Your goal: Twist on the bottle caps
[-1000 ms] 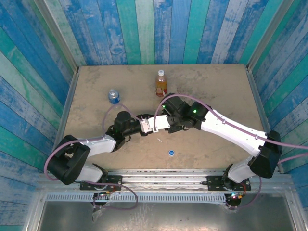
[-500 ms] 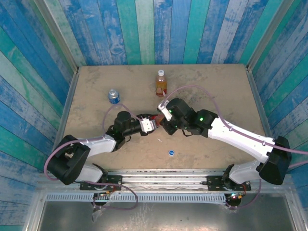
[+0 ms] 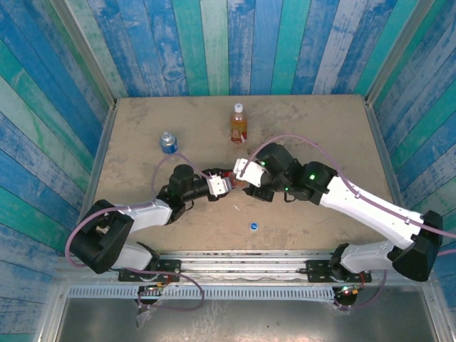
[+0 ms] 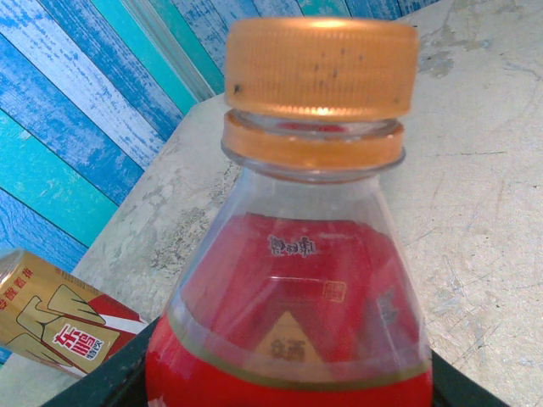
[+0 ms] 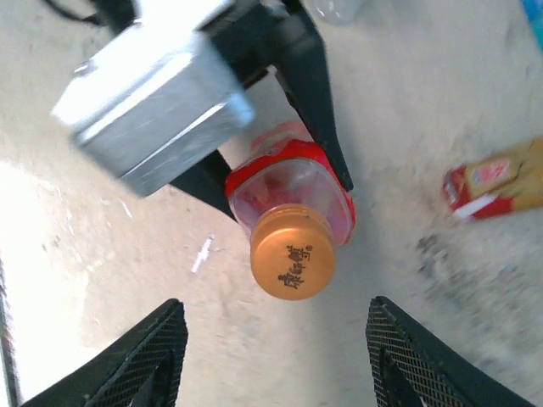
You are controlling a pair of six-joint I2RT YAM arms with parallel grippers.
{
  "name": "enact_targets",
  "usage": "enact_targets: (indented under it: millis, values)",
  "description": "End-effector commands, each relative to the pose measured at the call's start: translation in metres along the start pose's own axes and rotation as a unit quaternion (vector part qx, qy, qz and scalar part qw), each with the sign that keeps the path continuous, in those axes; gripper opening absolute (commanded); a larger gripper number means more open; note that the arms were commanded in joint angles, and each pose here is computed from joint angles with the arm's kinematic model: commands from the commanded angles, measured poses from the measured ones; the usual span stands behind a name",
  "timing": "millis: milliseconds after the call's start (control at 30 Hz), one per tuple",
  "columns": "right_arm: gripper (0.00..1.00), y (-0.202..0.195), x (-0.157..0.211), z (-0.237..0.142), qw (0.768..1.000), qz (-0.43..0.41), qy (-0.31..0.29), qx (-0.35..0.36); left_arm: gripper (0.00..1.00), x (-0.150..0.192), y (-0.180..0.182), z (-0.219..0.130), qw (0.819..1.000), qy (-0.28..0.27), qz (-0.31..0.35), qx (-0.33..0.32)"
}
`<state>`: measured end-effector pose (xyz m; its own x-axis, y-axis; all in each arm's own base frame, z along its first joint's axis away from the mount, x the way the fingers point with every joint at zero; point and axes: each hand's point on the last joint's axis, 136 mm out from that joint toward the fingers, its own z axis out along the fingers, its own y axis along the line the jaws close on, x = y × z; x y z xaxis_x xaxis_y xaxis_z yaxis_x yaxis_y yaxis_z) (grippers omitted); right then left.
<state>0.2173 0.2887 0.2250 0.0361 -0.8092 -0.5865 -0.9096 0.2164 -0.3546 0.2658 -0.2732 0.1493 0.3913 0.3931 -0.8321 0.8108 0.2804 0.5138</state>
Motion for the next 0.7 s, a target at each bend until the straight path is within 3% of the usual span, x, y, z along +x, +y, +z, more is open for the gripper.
enact_targets:
  millis: [0,167,433,667]
  values:
    - [0.57,-0.001,0.000,-0.005,0.978,-0.207,0.009,-0.009,0.52,-0.002,0.000,-0.005,1.000,0.002,-0.002,-0.008]
    - [0.53,0.000,-0.002,-0.001,0.965,-0.258,0.026,-0.035,0.52,-0.004,0.002,-0.005,1.000,0.000,0.000,-0.013]
    - [0.48,0.001,0.002,0.022,0.959,-0.274,0.035,-0.063,0.52,-0.004,0.000,-0.005,1.000,-0.001,0.000,-0.007]
    - [0.31,0.000,0.001,0.029,0.968,-0.242,0.015,-0.071,0.52,-0.002,-0.001,-0.005,1.000,0.002,-0.001,-0.004]
